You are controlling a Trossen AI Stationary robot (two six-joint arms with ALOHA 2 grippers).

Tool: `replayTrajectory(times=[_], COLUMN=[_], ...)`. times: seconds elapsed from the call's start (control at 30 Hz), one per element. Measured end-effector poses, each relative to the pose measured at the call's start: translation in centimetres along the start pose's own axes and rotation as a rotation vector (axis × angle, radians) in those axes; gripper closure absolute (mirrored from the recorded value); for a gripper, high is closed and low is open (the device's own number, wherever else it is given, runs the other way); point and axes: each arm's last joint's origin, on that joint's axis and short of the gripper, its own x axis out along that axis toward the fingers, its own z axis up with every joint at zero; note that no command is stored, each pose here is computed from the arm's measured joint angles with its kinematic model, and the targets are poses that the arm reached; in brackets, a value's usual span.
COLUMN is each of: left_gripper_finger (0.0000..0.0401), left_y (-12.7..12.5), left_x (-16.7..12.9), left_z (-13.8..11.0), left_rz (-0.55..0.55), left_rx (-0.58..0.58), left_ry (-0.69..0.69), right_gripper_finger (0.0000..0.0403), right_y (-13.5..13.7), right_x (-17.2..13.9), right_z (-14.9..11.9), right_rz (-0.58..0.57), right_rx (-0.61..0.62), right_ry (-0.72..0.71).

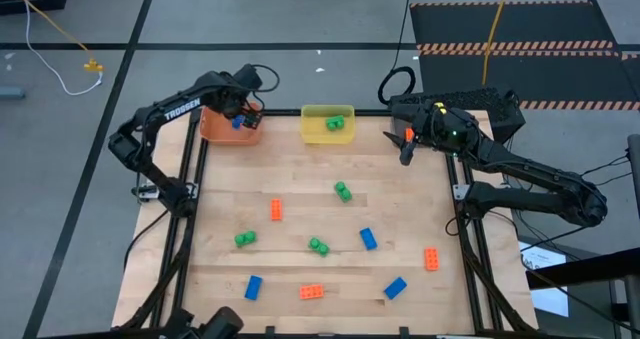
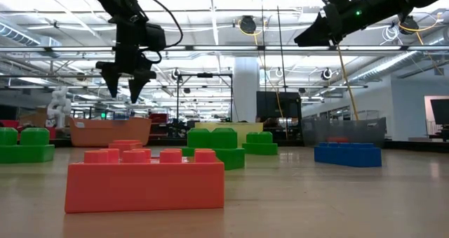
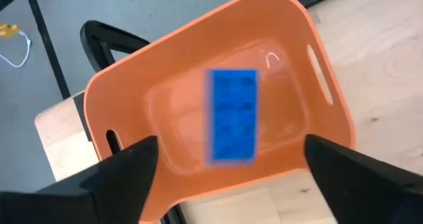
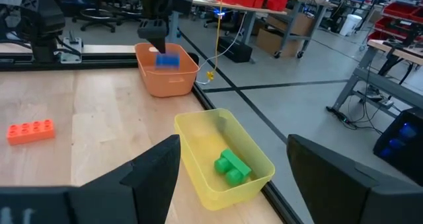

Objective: Sort & place blocks by color
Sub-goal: Put the blue game piece into the orange bin, then put the orange game piece into the black bin

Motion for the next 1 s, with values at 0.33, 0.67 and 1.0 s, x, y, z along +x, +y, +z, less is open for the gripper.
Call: replayTrajectory(times=[0.33, 0.67, 1.0], left_gripper_finger=[0.0047, 0.0083, 0.0076], left_y=[-0.2, -5.2, -12.6], left_x=[-0.1, -1.9, -5.4], left_z=[-0.3, -2.1, -7.5], left_rz=[-0.021, -0.276, -0.346], left_rx=[-0.010, 0.112, 0.257], left_ry=[0.025, 0.074, 0.064], right_gripper_finger=[0.0135, 0.0135, 0.0135], right_y=[0.0, 0.0, 0.0], right_x=[0.0, 0.0, 0.0], right_z=[-0.1, -0.1, -0.1], right_rz=[0.002, 0.001, 0.002], right_rx=[0.001, -0.008, -0.006], right_ry=[0.008, 0.007, 0.012])
